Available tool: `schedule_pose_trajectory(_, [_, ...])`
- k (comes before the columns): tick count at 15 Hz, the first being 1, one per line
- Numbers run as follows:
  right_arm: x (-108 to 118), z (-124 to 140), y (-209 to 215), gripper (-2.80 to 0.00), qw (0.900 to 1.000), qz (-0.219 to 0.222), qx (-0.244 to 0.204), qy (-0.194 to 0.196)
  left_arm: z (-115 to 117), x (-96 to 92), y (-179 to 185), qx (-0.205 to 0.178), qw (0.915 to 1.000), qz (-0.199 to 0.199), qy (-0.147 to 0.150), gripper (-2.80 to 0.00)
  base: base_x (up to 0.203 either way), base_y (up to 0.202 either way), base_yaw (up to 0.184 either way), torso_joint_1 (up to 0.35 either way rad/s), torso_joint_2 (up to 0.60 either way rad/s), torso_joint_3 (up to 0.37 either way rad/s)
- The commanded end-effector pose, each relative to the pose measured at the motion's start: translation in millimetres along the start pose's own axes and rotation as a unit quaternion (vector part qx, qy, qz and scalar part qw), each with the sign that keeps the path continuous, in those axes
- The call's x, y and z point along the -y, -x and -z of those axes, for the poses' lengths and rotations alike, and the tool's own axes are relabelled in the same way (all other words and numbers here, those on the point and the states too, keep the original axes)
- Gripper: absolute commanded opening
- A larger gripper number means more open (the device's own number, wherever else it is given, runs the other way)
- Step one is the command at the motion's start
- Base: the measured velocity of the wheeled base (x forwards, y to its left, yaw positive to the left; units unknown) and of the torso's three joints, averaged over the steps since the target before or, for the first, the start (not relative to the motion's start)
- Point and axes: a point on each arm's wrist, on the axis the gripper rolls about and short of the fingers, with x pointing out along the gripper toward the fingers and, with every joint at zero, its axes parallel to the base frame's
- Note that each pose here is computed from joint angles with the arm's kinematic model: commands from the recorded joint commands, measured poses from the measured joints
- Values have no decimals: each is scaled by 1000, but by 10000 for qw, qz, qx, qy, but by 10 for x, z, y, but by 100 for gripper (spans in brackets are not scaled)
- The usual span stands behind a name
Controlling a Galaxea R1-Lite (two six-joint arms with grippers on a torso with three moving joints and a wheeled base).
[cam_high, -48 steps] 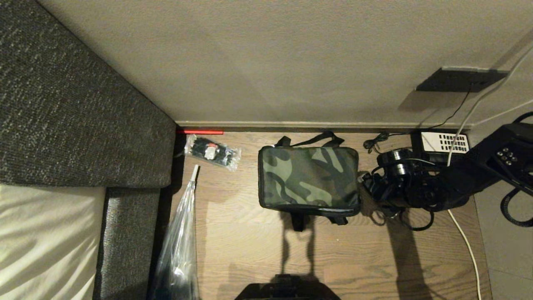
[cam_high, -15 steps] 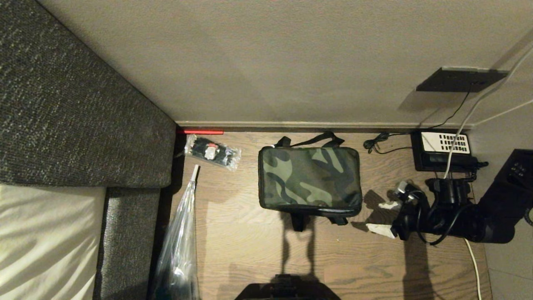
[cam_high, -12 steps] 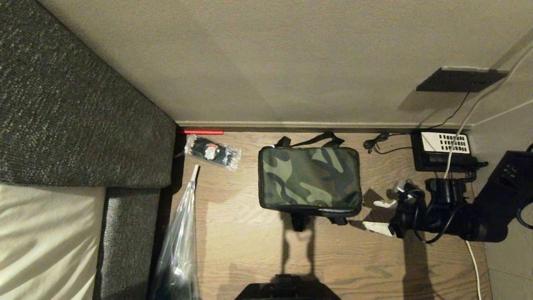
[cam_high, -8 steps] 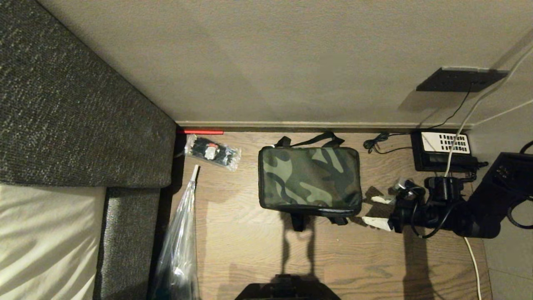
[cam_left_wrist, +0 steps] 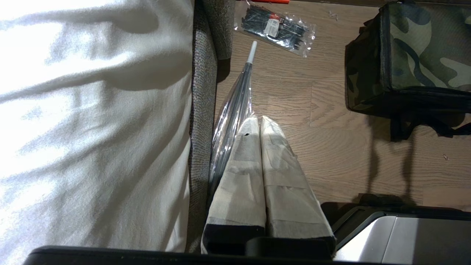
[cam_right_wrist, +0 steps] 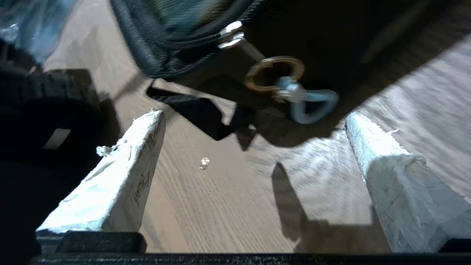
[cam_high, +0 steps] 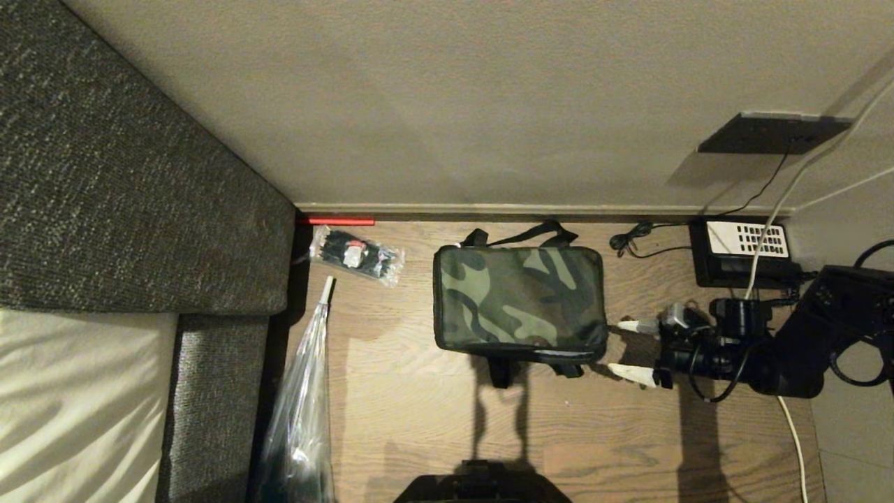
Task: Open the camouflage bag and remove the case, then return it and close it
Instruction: Open the top of the storage box
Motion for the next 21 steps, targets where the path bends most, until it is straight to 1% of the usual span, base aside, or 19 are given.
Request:
schedule_pose_trajectory(1, [-20, 67, -40, 0, 9998, -146, 135, 35, 4, 0, -2, -16, 10000, -6, 2, -280, 0, 0, 0, 0, 0, 0])
schedule_pose_trajectory(2, [-37, 89, -63, 0, 9993, -281, 257, 42, 1, 0, -1, -11, 10000, -6, 2, -280, 0, 0, 0, 0, 0, 0])
schedule_pose_trajectory(5, [-28, 96, -106, 0, 9980, -427, 436, 146, 0, 0, -1, -9, 10000, -5, 2, -280, 0, 0, 0, 0, 0, 0])
schedule_pose_trajectory(14, [174, 137, -199, 0, 9974, -333, 522, 367, 1, 0, 0, -3, 10000, -5, 2, -280, 0, 0, 0, 0, 0, 0])
schedule_pose_trajectory(15, [170, 157, -206, -280, 9975, -345, 521, 344, 3, 0, -2, -15, 10000, -6, 2, -280, 0, 0, 0, 0, 0, 0])
schedule_pose_trajectory(21, [134, 166, -280, -280, 9970, -431, 535, 356, 3, 0, -2, -15, 10000, -6, 2, -280, 0, 0, 0, 0, 0, 0])
